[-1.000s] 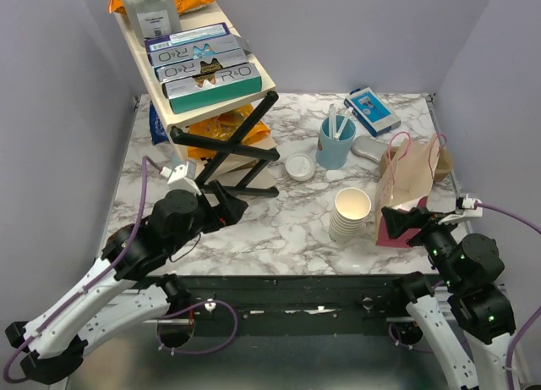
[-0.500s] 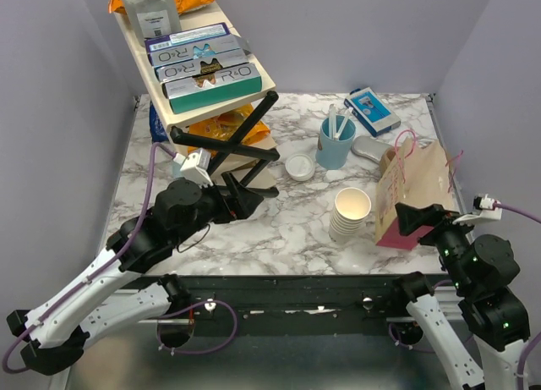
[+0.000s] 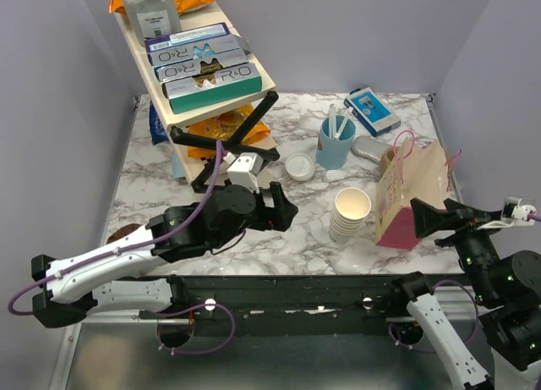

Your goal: Pack the takeout coffee

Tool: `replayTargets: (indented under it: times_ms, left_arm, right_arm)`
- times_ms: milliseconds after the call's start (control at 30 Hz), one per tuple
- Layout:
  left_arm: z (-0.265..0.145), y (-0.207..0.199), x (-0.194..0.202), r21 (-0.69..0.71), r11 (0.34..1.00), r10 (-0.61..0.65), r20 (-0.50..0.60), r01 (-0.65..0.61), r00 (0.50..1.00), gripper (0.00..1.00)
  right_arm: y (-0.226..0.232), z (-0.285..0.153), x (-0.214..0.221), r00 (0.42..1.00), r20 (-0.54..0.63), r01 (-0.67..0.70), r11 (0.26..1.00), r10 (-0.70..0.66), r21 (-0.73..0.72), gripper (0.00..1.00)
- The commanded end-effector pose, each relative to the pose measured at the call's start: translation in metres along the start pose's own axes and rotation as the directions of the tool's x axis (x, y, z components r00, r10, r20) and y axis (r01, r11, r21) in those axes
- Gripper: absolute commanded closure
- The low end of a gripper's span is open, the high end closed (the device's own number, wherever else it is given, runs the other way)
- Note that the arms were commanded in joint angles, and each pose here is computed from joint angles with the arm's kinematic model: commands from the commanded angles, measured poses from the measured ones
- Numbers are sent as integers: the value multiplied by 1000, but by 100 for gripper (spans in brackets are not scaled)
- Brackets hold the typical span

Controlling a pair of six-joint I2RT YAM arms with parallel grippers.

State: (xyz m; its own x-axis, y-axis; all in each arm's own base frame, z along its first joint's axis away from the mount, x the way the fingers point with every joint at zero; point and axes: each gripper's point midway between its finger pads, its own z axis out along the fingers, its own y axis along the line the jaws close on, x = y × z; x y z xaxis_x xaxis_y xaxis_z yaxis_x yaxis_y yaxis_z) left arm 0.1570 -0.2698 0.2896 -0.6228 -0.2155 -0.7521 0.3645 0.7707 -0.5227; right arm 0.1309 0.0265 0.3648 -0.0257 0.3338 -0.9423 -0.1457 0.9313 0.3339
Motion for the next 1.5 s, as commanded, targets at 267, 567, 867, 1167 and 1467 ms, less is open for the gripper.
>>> replayTargets:
  times_ms: [267, 567, 867, 1167, 1467]
  left_arm:
    - [69, -37, -59, -231, 955, 214, 104, -186, 971, 1]
    - [133, -6, -94, -385, 898, 293, 164, -213, 942, 1]
    - [160, -6, -102, -357, 897, 336, 167, -261, 927, 1]
    - [173, 29, -123, -453, 861, 329, 152, -230, 932, 1]
    - [139, 92, -122, -553, 817, 295, 159, -162, 942, 1]
  right_arm:
    - [66, 7, 4, 999, -11, 39, 929, -47, -369, 0]
    - [65, 10, 15, 997, -30, 56, 924, -73, -379, 0]
    - [62, 18, 29, 995, -52, 56, 926, -81, -374, 0]
    - [56, 25, 38, 992, -66, 75, 931, -105, -358, 0]
    - [54, 32, 43, 991, -77, 79, 934, -112, -348, 0]
